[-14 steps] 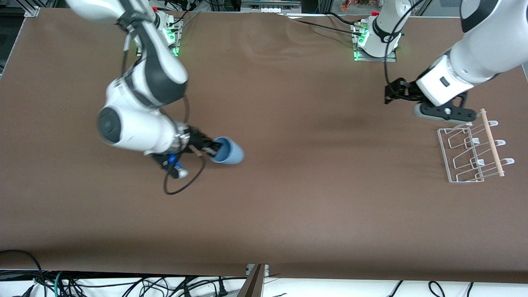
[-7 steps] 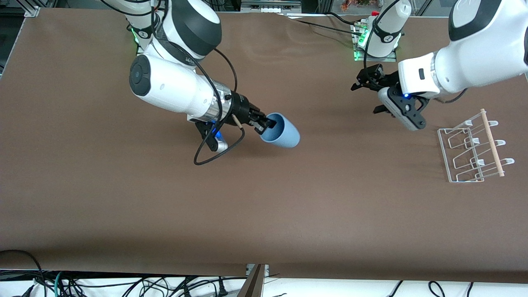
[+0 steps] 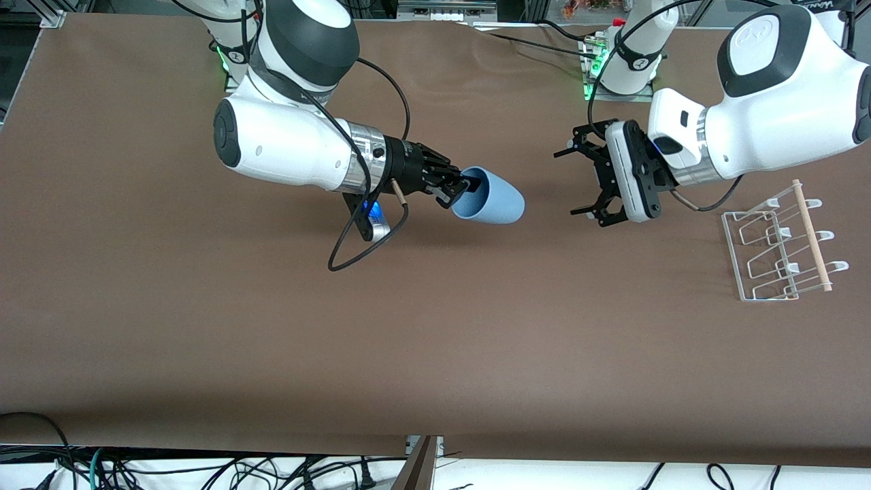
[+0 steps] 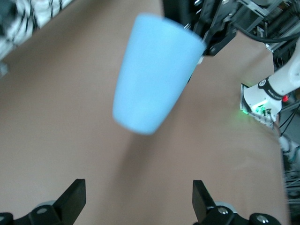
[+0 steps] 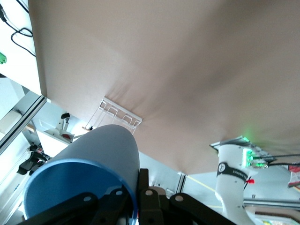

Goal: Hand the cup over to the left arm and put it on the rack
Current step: 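Grasp the cup's rim end with the left gripper, open the right gripper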

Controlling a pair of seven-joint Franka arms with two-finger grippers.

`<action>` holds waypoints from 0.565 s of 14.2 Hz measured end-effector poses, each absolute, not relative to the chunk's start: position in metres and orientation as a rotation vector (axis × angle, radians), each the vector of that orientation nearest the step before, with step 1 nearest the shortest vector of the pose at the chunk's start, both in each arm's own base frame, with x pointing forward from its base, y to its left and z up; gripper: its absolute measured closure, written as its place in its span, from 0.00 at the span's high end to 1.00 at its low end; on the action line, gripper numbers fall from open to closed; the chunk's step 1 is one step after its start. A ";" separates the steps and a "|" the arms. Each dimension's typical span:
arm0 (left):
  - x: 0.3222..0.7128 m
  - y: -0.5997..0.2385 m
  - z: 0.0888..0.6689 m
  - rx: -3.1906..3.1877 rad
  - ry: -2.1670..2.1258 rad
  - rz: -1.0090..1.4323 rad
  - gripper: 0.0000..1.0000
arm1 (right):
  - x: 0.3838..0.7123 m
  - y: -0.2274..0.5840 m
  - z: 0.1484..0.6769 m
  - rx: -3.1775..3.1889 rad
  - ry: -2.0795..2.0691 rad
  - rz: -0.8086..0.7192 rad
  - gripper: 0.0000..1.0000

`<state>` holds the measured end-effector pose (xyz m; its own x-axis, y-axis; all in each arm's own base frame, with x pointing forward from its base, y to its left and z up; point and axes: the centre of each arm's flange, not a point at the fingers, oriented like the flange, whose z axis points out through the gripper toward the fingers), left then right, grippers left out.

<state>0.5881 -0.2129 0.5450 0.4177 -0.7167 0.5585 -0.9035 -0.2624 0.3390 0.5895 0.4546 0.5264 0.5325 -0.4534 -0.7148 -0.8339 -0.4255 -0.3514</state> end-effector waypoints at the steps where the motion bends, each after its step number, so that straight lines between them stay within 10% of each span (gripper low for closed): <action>1: 0.590 -0.221 0.544 1.999 -1.414 0.454 1.00 | 0.590 0.454 0.526 -2.065 1.042 0.697 0.05; 8: 0.593 -0.277 0.518 1.859 -1.486 0.576 1.00 | 0.590 0.454 0.525 -2.065 1.047 0.710 0.05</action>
<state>0.5929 -0.2768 0.5184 0.2504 -0.6646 0.7040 -0.9655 -0.1175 0.2324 0.5901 0.4536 0.5248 0.5222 -0.4523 -0.7231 -0.8390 -0.4248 -0.3402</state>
